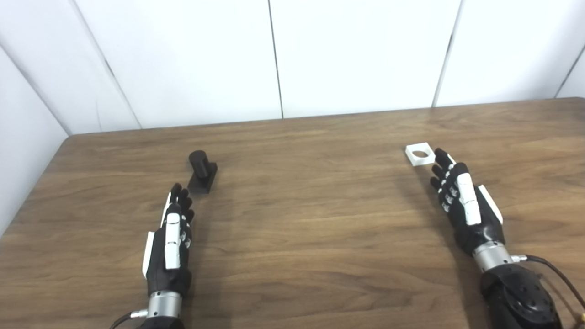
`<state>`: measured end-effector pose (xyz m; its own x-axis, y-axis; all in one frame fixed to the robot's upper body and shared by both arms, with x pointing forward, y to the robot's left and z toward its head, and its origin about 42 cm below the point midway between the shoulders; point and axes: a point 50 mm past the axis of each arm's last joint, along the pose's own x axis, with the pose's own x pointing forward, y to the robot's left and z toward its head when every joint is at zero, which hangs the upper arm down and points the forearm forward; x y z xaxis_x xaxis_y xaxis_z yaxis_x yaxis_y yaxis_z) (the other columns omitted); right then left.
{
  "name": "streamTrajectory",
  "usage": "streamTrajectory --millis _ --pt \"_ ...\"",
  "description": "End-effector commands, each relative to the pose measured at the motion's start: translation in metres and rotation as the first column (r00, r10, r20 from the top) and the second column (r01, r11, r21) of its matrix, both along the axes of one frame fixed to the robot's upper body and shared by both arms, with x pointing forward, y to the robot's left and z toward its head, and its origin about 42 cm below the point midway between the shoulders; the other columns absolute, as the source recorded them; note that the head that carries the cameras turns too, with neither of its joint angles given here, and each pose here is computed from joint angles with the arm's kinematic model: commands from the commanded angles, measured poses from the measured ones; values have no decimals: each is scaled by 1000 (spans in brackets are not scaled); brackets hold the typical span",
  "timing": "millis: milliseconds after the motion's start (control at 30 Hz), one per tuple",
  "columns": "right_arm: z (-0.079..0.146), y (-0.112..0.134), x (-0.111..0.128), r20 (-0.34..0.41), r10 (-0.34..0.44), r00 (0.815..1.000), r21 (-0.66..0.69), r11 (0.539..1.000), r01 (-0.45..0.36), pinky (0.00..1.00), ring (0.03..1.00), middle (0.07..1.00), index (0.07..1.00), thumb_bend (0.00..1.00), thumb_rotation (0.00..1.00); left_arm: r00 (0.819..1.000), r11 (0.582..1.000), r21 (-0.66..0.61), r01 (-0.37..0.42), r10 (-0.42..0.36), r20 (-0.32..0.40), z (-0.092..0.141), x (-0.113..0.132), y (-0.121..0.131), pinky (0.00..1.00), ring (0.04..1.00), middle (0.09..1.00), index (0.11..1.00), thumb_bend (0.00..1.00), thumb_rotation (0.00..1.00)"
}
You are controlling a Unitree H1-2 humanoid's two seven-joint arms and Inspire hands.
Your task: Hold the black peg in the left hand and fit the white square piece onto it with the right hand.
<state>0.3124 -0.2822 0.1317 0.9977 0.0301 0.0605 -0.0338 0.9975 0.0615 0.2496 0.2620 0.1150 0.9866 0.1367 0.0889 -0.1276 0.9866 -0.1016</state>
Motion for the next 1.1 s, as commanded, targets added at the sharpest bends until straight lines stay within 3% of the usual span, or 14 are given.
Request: streamTrajectory --millis 0,433,533,567,633,767,867,900,933,1067 --pt "12 0 8 74 20 997 -7 1000 -20 998 1000 1000 958 520 930 997 1000 22 5 -7 77 12 9 0 1000 1000 1000 1000 488 917" --pt "11 0 9 82 19 996 -9 1000 -19 978 1000 1000 953 530 865 998 999 41 -15 12 60 10 9 3 1000 1000 1000 1000 473 854" --pt "11 0 9 80 16 997 -11 1000 -15 971 999 998 950 531 866 998 998 58 -25 22 52 10 9 2 1000 1000 1000 1000 482 841" --pt "11 0 10 79 13 997 -14 1000 -12 969 998 997 949 533 864 998 992 116 -54 50 37 11 10 2 1000 1000 1000 1000 487 835" --pt "11 -1 10 77 11 997 -16 1000 -10 963 996 996 948 537 863 994 971 216 -106 103 25 14 10 2 1000 1000 981 957 549 822" --pt "10 -1 10 76 10 997 -14 1000 -9 958 994 994 945 528 864 976 873 444 -204 214 27 23 12 1 966 974 967 939 554 811" --pt "10 -1 10 74 10 997 -14 1000 -9 963 996 996 947 515 869 956 796 539 -277 284 73 31 13 -1 983 996 978 915 594 687" --pt "10 0 10 74 11 997 -17 1000 -10 968 998 998 949 511 875 946 767 562 -311 309 101 33 14 -2 992 998 955 893 610 565" --pt "10 0 10 74 12 997 -18 1000 -10 972 999 999 950 507 880 938 747 576 -332 325 119 34 15 -3 995 998 946 884 618 509" --pt "8 1 10 68 16 998 -21 1000 -15 981 1000 1000 952 503 892 915 668 637 -385 364 171 38 19 -5 992 1000 935 866 652 395"
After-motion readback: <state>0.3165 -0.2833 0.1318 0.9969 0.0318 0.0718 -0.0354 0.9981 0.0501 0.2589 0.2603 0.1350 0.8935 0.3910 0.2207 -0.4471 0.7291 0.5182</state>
